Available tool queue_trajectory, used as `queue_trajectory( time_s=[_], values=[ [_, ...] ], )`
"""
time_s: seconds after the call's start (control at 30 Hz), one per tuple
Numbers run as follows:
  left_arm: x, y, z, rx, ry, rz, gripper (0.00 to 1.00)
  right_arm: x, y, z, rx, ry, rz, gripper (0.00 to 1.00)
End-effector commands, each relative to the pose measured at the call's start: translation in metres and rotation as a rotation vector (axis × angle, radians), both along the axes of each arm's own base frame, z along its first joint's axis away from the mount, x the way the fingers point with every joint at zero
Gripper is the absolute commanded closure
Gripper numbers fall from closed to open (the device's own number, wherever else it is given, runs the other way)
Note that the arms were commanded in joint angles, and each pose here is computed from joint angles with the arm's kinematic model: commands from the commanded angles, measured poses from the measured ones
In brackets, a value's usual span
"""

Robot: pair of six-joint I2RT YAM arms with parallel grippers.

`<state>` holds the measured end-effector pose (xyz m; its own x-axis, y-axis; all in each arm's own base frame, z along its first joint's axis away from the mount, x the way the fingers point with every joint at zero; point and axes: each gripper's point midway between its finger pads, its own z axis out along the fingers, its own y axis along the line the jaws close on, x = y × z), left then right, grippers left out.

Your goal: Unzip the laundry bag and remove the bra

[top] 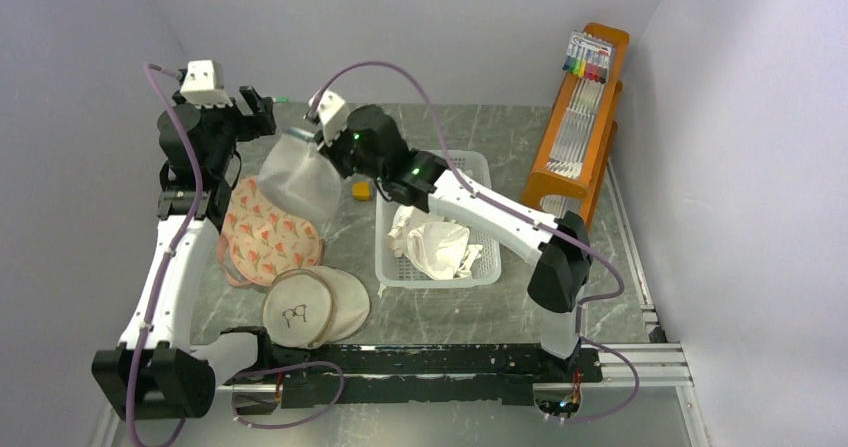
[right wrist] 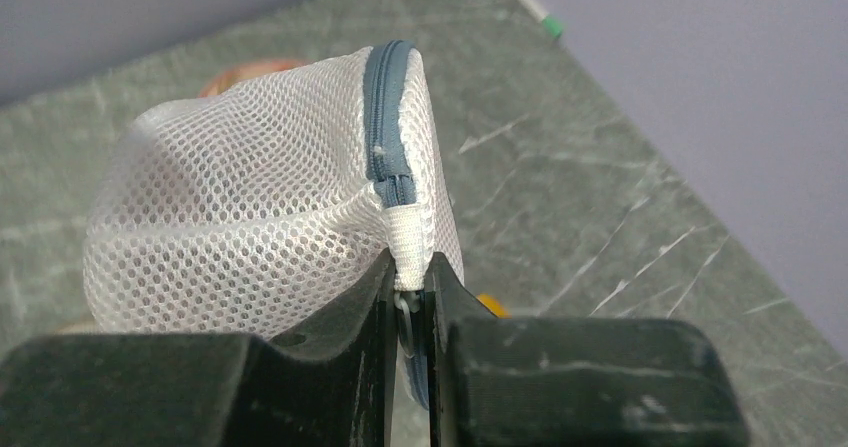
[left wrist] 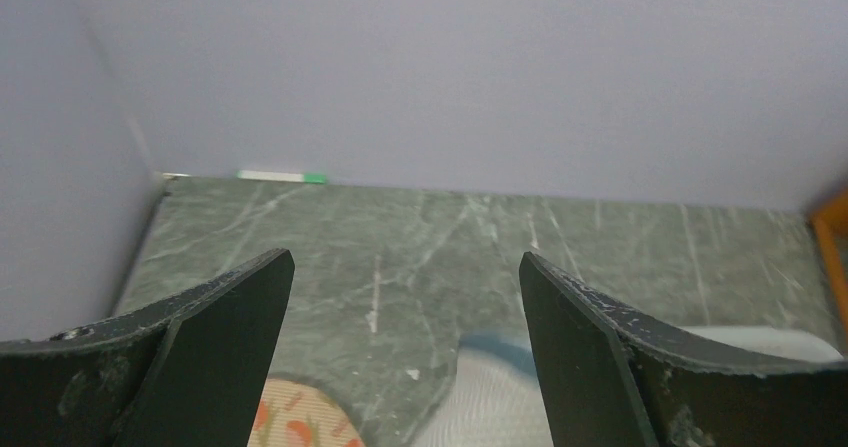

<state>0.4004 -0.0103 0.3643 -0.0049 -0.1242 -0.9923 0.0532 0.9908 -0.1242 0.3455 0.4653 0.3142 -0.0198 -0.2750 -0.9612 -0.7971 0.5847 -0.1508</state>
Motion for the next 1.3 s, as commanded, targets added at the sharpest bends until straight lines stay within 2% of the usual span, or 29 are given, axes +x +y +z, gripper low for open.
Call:
queue_trajectory(
  time_s=[0.0,0.17,0.3,0.43,0.53,0.63,0.77,0.87,1.1,1.27],
  values=[
    [-0.017,0.035,0.015,0.026,-0.068,0.199,0.05,-0.007,0.004,-0.035,-0.138,-0.015,0.002,1.0],
    [-0.017,0.038,0.013,0.028,-0.055,0.227,0.05,-0.009,0.001,-0.062,-0.281,-0.073,-0.014,1.0],
    [-0.017,0.037,0.014,0.023,-0.054,0.225,0.05,-0.005,-0.012,-0.073,-0.462,-0.265,-0.183,1.0],
    [-0.017,0.036,0.015,0.018,-0.061,0.217,0.05,-0.018,-0.009,-0.097,-0.601,-0.376,-0.222,1.0],
    [-0.016,0.036,0.012,0.017,-0.052,0.217,0.05,-0.034,0.002,-0.126,-0.614,-0.278,-0.139,0.83],
    [-0.014,0.034,0.01,0.018,-0.044,0.209,0.05,-0.053,0.012,-0.147,-0.552,-0.161,-0.057,0.62],
    [-0.011,0.032,0.008,0.017,-0.037,0.194,0.05,-0.071,0.008,-0.119,-0.389,-0.058,-0.027,0.42],
    [-0.008,0.028,0.006,0.013,-0.028,0.177,0.05,-0.076,-0.003,-0.099,-0.286,0.049,-0.044,0.31],
    [0.002,0.005,-0.002,0.018,0.005,0.074,0.05,-0.095,-0.04,-0.059,0.045,0.32,-0.001,0.2],
    [0.003,-0.029,-0.007,0.069,0.014,-0.018,0.05,-0.098,-0.069,-0.067,0.285,0.537,0.003,0.2]
  ],
)
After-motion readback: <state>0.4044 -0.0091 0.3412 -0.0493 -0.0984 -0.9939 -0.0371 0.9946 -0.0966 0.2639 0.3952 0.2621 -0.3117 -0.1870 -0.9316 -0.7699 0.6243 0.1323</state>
